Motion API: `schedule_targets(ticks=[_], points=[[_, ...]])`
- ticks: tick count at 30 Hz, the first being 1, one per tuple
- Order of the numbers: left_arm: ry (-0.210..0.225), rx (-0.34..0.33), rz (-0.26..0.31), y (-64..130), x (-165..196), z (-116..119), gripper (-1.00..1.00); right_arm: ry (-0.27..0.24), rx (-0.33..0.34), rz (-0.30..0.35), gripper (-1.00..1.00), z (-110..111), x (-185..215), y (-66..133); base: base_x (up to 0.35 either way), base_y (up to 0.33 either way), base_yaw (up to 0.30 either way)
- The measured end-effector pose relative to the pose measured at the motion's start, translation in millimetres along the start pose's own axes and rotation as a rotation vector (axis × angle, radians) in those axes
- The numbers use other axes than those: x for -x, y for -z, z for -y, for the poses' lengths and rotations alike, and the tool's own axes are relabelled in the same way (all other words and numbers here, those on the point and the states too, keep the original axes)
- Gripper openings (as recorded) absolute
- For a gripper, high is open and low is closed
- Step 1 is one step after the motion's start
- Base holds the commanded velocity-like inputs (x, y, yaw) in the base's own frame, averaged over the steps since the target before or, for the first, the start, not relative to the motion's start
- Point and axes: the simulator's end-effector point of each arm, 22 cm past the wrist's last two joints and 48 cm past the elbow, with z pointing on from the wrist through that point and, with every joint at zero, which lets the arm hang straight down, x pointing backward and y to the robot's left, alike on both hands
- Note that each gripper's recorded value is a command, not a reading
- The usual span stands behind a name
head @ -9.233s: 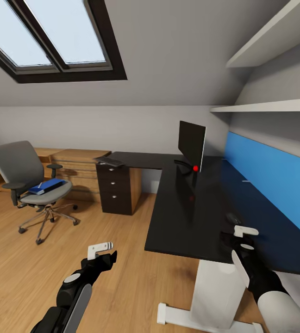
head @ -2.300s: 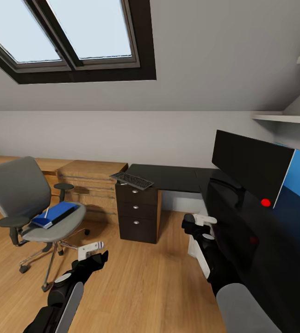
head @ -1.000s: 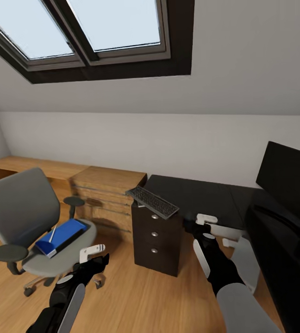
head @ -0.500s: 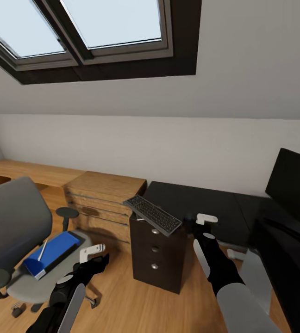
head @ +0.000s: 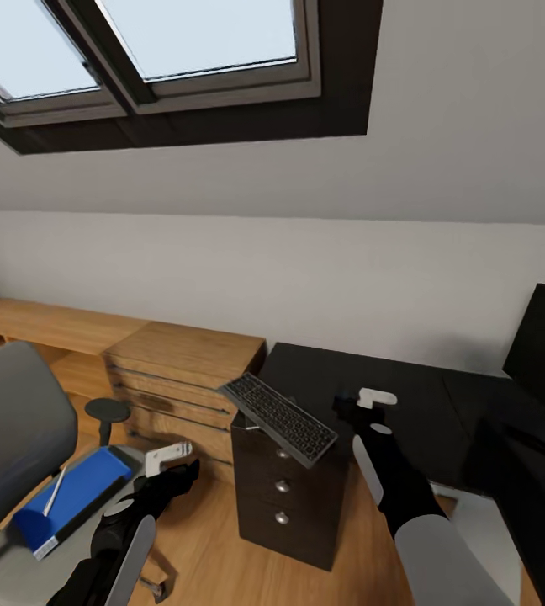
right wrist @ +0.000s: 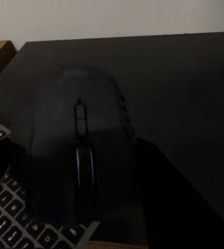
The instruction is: In the bedroom, organize the workspace by keeping the computer under the desk, ensuring the monitor is on the desk, placing the keyboard on the desk next to the monitor, placing the mouse on the desk next to the keyboard, moving the folder from the swivel chair onto the desk next to the mouse, stacking the notebook on top of the folder with the pen on top of the notebook, and positioning the swivel chair next to the desk.
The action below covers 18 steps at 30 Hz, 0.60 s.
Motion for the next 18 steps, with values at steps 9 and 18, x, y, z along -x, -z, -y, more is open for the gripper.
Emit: schedule_targets(ticks=[9,18], points=[[0.004,-0.006,0.031,4.4,13,1,1.00,0.004,-0.001,-0.011,-1.00,2,-5,-1.1,0.326,0.000,0.000],[0.006,-0.009,0.050,7.3,22,2,1.00,0.037,-0.031,-0.077,-1.00,25,-37,-8.4,0.326,0.000,0.000]])
